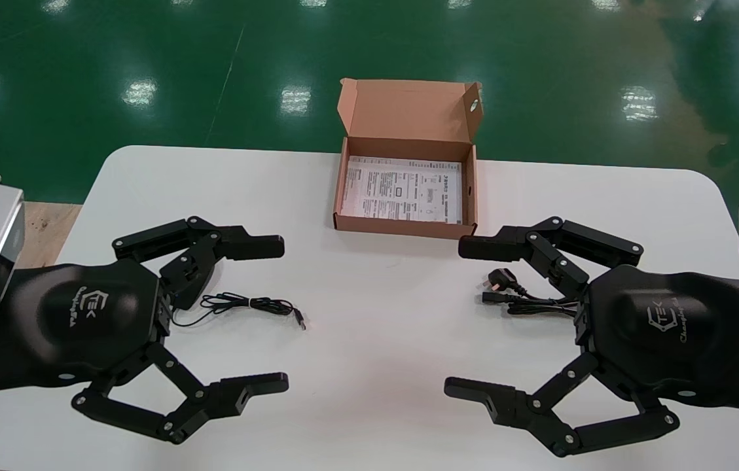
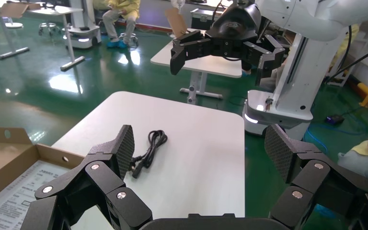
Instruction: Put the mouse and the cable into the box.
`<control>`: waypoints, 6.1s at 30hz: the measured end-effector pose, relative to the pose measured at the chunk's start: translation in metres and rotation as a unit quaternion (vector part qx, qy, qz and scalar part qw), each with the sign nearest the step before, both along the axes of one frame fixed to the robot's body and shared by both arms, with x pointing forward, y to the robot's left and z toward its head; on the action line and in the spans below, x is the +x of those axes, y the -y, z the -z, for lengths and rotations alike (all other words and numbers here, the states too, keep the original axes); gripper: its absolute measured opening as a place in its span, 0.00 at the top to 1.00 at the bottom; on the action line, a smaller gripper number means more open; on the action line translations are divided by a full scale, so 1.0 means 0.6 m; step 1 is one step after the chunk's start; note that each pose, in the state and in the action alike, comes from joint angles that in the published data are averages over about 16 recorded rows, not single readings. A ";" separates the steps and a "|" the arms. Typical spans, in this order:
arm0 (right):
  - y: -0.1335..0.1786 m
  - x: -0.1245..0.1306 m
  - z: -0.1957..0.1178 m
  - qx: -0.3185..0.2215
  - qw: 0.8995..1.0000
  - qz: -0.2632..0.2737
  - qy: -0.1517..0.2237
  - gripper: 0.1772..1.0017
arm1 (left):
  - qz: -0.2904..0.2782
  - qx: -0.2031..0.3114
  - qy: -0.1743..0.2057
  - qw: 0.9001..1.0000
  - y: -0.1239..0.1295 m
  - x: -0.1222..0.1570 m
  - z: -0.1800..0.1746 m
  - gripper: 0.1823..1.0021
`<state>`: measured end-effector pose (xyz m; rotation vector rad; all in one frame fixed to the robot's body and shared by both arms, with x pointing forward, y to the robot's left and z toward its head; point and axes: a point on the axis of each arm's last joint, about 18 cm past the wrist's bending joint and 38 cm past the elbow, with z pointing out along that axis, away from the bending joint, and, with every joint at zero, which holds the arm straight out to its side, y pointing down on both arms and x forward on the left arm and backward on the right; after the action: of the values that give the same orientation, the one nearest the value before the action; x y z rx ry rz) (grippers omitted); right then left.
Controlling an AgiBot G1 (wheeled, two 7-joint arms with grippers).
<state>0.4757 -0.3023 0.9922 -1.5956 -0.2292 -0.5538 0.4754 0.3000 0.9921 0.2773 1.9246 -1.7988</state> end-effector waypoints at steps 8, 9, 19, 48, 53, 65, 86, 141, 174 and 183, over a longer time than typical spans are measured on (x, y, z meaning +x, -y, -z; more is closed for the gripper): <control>0.000 0.000 0.000 0.000 1.000 0.000 0.000 0.00 | 0.000 0.000 0.000 1.000 0.000 0.000 0.000 0.00; 0.000 0.000 0.000 0.000 1.000 0.000 0.000 0.00 | 0.000 0.000 0.000 1.000 0.000 0.000 0.000 0.00; 0.000 0.000 0.000 0.000 1.000 0.000 0.000 0.00 | 0.000 0.000 0.000 1.000 0.000 0.000 0.000 0.00; 0.052 0.053 0.016 -0.066 0.994 0.074 0.053 0.00 | -0.023 0.099 -0.012 0.995 0.012 0.047 0.027 0.00; 0.095 0.092 0.035 -0.142 0.978 0.120 0.096 0.00 | -0.061 0.162 -0.006 0.985 0.006 0.100 0.031 0.00; 0.175 0.169 0.088 -0.298 0.929 0.166 0.141 0.00 | -0.148 0.256 0.008 0.955 -0.033 0.233 0.045 0.00; 0.189 0.297 0.119 -0.377 0.884 0.234 0.150 0.00 | -0.205 0.354 0.047 0.911 -0.051 0.337 0.090 0.00; 0.157 0.357 0.132 -0.367 0.875 0.283 0.139 0.51 | -0.256 0.366 0.063 0.893 -0.067 0.374 0.118 0.49; 0.009 0.418 -0.082 -0.318 0.846 0.303 0.303 0.92 | -0.323 0.301 0.362 0.821 -0.068 0.305 -0.311 0.95; -0.154 0.464 -0.077 -0.328 0.825 0.283 0.363 0.92 | -0.338 0.263 0.472 0.771 -0.013 0.243 -0.473 0.95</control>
<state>0.7544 -0.2100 1.0383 -2.0534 -0.5670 -1.7024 0.6210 0.3077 1.2758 0.4758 1.4070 -0.4260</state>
